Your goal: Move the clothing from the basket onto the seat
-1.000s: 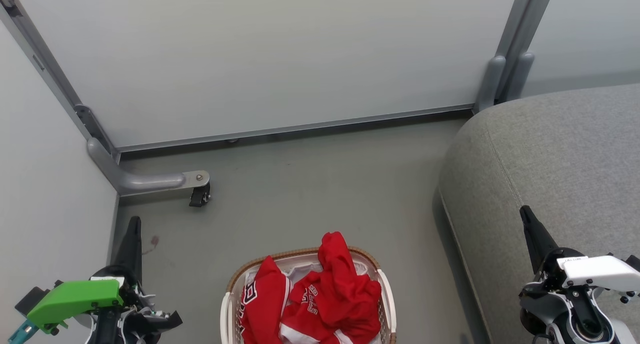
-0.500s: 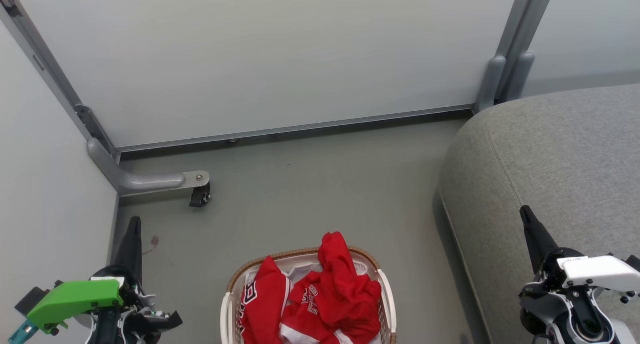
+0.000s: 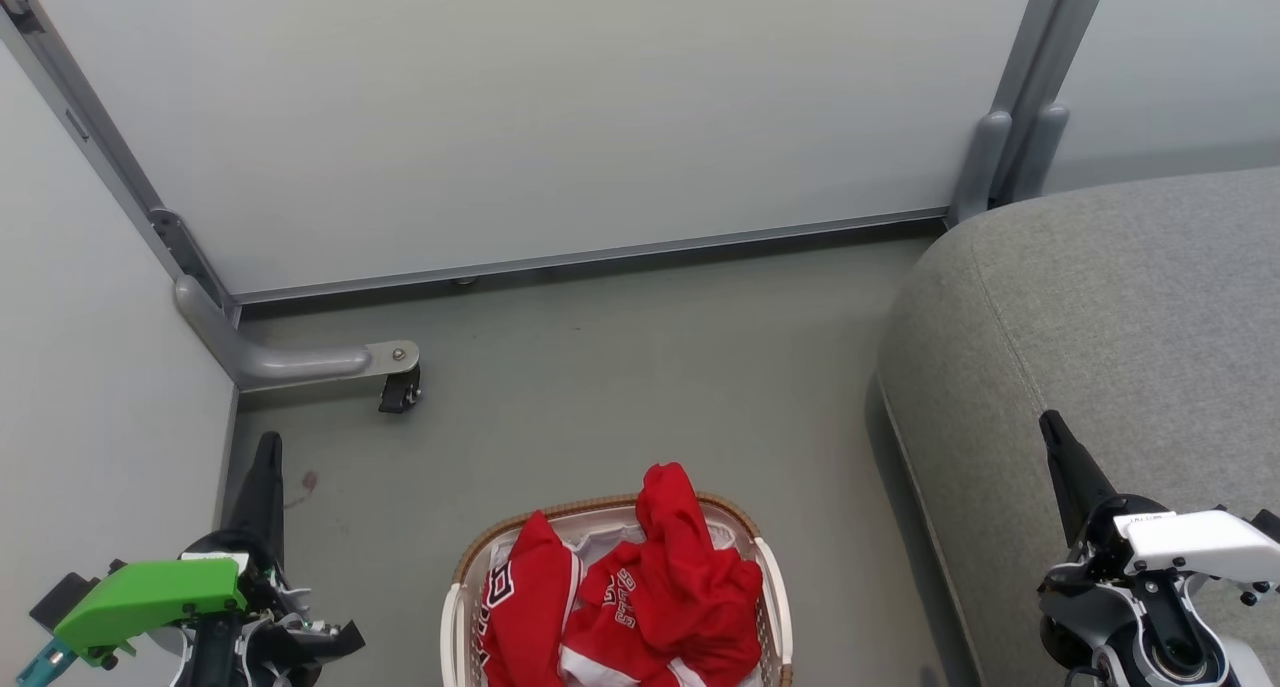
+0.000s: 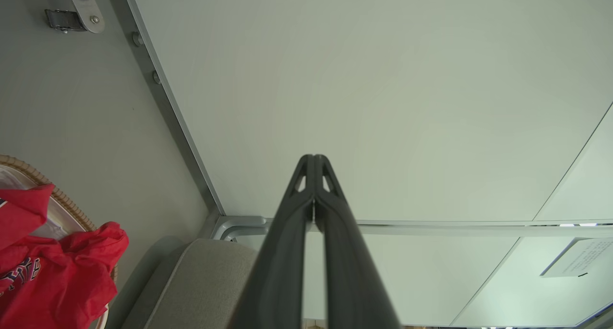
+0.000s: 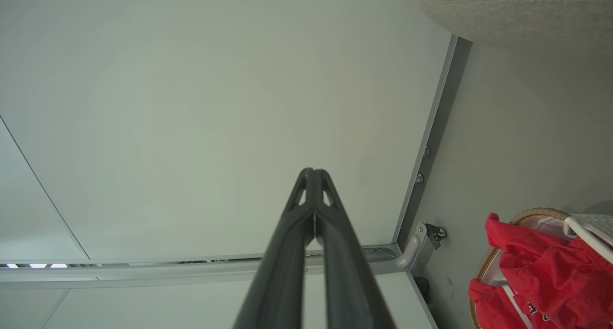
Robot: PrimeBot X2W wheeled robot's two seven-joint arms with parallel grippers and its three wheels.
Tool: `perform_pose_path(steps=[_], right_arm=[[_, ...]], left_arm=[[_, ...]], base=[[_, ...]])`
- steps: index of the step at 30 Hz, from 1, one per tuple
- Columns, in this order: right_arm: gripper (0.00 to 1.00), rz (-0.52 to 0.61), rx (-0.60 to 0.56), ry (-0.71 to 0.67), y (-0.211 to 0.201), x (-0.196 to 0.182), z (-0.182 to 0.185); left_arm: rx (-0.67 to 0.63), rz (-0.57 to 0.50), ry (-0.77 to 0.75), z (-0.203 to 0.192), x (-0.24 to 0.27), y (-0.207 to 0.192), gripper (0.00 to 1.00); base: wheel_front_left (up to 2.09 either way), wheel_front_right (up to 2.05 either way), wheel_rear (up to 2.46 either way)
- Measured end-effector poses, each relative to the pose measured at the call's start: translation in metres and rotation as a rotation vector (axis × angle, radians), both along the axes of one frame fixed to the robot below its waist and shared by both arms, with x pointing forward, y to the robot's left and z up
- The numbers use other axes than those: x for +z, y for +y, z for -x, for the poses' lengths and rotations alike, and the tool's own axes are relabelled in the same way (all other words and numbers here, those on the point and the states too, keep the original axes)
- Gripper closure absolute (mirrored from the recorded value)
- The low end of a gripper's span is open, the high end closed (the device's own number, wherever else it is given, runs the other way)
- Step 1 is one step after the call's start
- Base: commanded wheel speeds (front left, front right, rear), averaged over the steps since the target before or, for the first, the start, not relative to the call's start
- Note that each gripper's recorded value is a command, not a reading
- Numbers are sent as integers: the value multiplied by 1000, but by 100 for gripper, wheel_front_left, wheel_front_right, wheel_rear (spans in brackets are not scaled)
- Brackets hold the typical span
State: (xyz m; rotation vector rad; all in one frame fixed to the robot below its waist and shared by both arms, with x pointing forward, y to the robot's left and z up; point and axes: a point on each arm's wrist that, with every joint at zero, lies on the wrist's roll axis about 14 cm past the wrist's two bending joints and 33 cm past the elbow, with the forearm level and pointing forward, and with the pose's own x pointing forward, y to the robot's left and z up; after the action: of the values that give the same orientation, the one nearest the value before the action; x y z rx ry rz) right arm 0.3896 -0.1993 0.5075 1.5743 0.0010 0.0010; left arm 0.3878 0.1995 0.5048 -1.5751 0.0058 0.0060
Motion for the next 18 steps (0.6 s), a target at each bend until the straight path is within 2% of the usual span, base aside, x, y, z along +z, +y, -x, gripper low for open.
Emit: perform_pose_path(steps=[13, 14, 18], right_arm=[[100, 0, 0, 0, 0, 0, 0], [0, 0, 0, 0, 0, 0, 0], [0, -15, 1, 46, 3, -16, 5]], left_arm=[[0, 0, -1, 0, 0, 0, 100], [0, 0, 0, 0, 0, 0, 0], [-2, 11, 57, 8, -19, -3, 0]], base=[[0, 0, 0], [0, 0, 0], [0, 0, 0]])
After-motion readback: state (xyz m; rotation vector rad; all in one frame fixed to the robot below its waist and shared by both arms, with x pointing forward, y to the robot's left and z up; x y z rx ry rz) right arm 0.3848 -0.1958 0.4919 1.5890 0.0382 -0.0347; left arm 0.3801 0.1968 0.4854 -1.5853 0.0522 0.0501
